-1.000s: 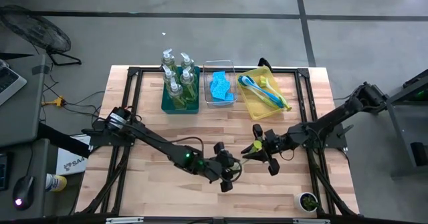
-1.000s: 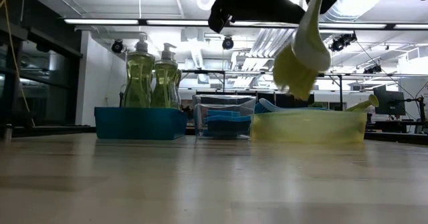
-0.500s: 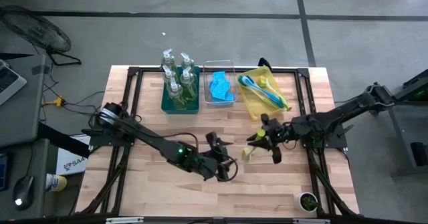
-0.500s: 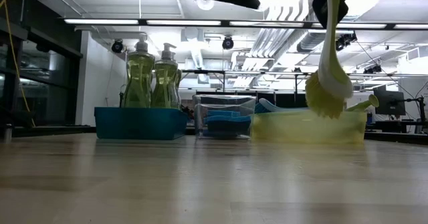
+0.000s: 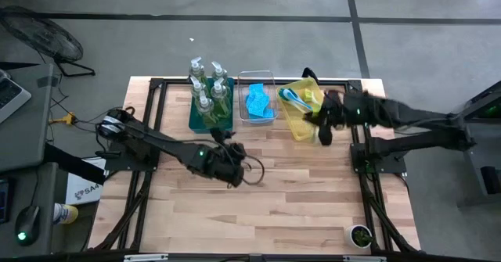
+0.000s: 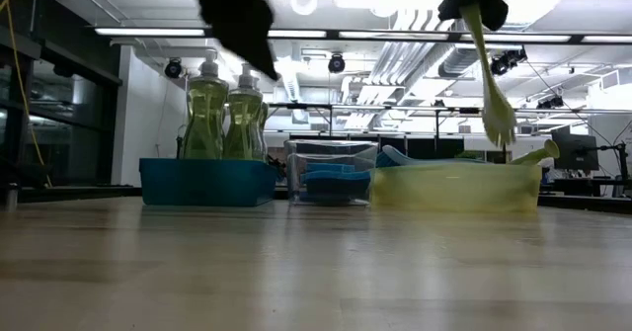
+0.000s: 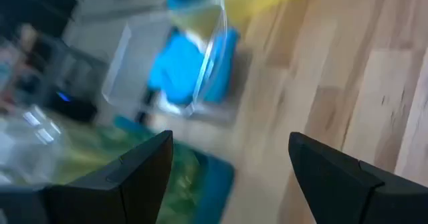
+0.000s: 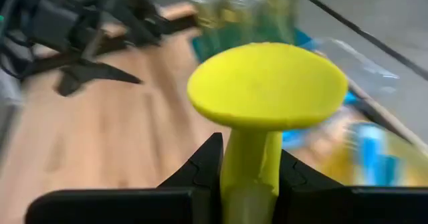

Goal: Pick & Place Kitchen Sink Supplies
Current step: Put the yellow dish brush into the yellow bin

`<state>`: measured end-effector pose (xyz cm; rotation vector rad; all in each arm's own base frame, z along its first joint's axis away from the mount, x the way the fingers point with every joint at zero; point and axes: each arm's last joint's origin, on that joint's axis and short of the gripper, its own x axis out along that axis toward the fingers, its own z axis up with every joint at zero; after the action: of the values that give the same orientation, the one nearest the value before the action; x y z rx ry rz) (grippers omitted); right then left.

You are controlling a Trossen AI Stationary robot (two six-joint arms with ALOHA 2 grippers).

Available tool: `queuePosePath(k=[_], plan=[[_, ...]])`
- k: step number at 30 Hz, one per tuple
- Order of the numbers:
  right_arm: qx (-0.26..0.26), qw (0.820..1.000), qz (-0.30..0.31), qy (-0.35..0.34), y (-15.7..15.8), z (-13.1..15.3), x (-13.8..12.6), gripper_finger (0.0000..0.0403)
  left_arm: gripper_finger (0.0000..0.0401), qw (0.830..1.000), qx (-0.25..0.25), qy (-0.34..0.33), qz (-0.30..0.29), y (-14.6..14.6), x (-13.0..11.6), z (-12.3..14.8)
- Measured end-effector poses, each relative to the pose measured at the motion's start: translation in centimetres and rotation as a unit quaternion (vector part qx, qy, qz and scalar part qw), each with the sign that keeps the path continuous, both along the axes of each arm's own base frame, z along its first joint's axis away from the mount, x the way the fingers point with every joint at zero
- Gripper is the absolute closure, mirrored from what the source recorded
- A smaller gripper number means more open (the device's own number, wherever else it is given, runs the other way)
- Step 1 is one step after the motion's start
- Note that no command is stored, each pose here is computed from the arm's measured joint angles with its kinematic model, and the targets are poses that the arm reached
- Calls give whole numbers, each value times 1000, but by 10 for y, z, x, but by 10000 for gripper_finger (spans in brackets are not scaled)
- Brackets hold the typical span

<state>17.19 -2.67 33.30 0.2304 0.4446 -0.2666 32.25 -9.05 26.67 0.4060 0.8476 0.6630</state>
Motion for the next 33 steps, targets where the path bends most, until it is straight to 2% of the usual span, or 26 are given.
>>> queuePosePath(k=[2,6,9,12,15,19,23,28,31,33], plan=[[-12,999,-21,22,-12,14,1,348,110,999,-29,-9,12,6,-6,-10],[-26,998,-30,52,-34,29,15,348,110,990,-108,-89,-4,4,-3,-39],[-23,997,-16,77,-48,27,34,348,110,969,-175,-170,-47,-1,4,-53],[-11,995,-13,103,-62,20,55,348,110,945,-218,-230,-86,-4,7,-58],[8,989,-6,148,-76,7,77,348,110,932,-215,-272,-109,-5,10,-55],[28,974,1,224,-92,-12,102,348,110,924,-194,-303,-132,-5,13,-48],[44,959,9,279,-103,-22,122,348,110,925,-169,-308,-143,0,13,-50],[51,950,5,306,-116,-23,142,348,110,931,-150,-298,-147,12,6,-57],[65,942,0,328,-125,-23,149,348,110,921,-165,-313,-163,24,-5,-63],[77,935,-4,347,-131,-25,150,348,110,908,-168,-342,-175,32,-14,-64]])
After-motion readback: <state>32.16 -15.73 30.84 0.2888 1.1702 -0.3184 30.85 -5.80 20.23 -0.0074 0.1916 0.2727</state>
